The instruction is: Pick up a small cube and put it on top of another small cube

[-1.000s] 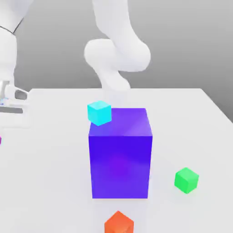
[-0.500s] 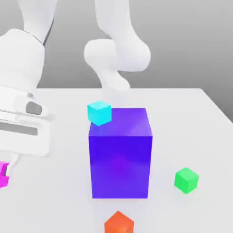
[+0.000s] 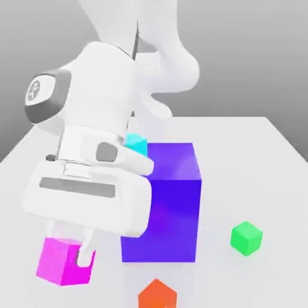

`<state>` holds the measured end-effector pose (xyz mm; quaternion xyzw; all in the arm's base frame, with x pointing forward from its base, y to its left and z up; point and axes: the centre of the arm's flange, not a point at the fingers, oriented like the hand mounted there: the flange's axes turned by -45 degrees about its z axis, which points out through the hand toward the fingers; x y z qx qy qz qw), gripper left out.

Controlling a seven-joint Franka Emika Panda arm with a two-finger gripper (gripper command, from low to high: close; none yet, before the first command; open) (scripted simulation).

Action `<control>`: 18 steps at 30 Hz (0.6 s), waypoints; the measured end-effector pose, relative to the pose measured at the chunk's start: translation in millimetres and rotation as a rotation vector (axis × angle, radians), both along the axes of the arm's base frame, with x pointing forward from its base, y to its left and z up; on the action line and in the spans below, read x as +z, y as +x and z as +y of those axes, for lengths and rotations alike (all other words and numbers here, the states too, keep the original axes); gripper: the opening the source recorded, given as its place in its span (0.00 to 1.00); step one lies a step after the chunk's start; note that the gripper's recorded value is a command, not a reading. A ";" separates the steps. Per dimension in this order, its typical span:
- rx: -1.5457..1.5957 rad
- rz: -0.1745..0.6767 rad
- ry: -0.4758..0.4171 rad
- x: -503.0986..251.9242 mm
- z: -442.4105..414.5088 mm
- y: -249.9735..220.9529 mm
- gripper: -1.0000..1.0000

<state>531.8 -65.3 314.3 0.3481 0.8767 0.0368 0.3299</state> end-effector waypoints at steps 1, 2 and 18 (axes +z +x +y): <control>-0.031 0.003 0.028 -0.8 8.5 0.8 0.00; -0.063 0.008 0.055 -1.8 17.0 1.2 0.00; -0.561 0.214 0.457 -34.8 150.1 -36.6 0.00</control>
